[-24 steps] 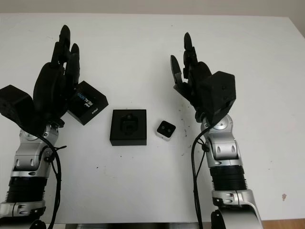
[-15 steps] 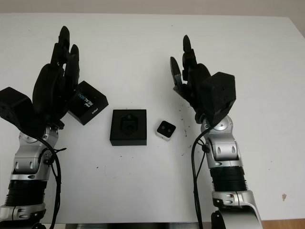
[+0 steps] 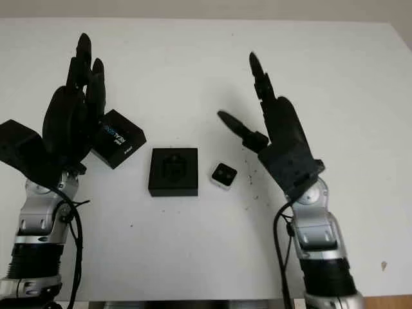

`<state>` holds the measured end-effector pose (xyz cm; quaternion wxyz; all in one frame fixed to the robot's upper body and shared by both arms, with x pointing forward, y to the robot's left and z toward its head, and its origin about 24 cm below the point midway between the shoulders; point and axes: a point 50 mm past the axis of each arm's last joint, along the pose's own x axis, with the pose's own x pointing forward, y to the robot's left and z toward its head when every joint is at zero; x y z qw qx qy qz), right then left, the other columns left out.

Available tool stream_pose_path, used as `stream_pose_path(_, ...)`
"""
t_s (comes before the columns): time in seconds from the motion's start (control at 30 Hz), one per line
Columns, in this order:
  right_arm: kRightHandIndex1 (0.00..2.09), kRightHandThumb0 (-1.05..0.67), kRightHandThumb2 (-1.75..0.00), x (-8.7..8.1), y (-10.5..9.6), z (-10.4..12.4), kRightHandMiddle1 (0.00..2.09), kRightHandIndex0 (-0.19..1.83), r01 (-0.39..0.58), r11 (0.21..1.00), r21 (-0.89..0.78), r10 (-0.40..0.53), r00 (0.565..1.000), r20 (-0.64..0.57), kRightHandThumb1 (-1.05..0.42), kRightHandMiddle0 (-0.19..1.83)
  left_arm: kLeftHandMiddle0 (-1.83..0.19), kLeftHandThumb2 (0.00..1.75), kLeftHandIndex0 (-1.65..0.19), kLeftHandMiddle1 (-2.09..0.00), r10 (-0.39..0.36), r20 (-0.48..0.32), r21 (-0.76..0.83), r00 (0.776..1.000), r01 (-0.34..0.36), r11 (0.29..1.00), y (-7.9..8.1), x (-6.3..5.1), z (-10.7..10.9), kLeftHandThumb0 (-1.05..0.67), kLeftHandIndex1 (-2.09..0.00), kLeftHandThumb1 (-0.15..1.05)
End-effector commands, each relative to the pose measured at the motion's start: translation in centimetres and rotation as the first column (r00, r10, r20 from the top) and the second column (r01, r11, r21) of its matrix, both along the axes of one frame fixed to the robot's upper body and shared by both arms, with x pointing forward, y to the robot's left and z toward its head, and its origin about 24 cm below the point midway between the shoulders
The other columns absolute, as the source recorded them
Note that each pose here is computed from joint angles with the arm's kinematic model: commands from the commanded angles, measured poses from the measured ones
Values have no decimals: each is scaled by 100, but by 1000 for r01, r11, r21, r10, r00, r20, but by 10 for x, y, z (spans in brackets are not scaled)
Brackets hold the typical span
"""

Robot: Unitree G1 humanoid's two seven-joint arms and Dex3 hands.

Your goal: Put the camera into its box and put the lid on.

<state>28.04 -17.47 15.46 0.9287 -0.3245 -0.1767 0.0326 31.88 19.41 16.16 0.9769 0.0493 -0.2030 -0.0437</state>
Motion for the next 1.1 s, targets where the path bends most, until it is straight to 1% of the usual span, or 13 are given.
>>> stream_pose_path(0.0,11,-77,-5,-16,0,3,12,6,-4,997,-78,6,1000,26,-97,13,19,57,19,0,1,-6,-1,1000,-1,1000,0,-2,-3,-78,0,105)
stream_pose_path(0.1,9,-74,-4,-34,1,3,11,5,-18,987,-157,24,999,34,-93,15,19,58,19,0,-3,-8,-5,1000,3,1000,-1,-2,-2,-77,0,105)
stream_pose_path(0.17,8,-76,-4,-45,3,2,10,5,-17,971,-240,23,999,25,-93,16,19,58,19,0,-7,-8,-8,1000,6,1000,-1,-2,-2,-76,0,105)
stream_pose_path(0.23,7,-77,-5,-55,4,1,9,3,-16,957,-289,24,999,26,-93,17,19,58,19,0,-7,-6,-10,1000,7,1000,-3,-2,-3,-76,0,105)
stream_pose_path(0.33,7,-80,-6,-64,8,0,10,5,-6,933,-359,24,999,47,-94,21,19,58,19,0,-7,-8,-5,1000,7,1000,-4,-1,-3,-76,0,105)
stream_pose_path(0.43,7,-84,-6,-70,11,-2,9,5,25,897,-441,3,998,63,-96,23,19,58,19,0,-10,-11,-5,1000,10,1000,-5,-1,-2,-75,0,105)
stream_pose_path(0.6,8,-84,-6,-68,15,-2,10,9,82,848,-524,-32,994,105,-97,28,19,56,19,0,-15,-14,-2,1000,15,1000,-7,1,-2,-75,0,105)
stream_pose_path(0.73,8,-82,-6,-64,18,0,11,10,121,817,-563,-39,987,156,-98,34,19,54,19,0,-18,-12,-6,1000,18,1000,-8,2,-3,-76,0,105)
stream_pose_path(0.87,8,-80,-6,-57,19,3,12,13,138,794,-592,-43,984,172,-99,40,19,52,19,0,-20,-6,-10,1000,20,1000,-9,4,-3,-76,0,105)
stream_pose_path(1.07,11,-85,-5,-45,20,16,17,23,174,721,-670,-44,977,207,-97,52,19,50,19,0,-16,-4,-13,1000,16,1000,-10,4,-2,-75,0,105)
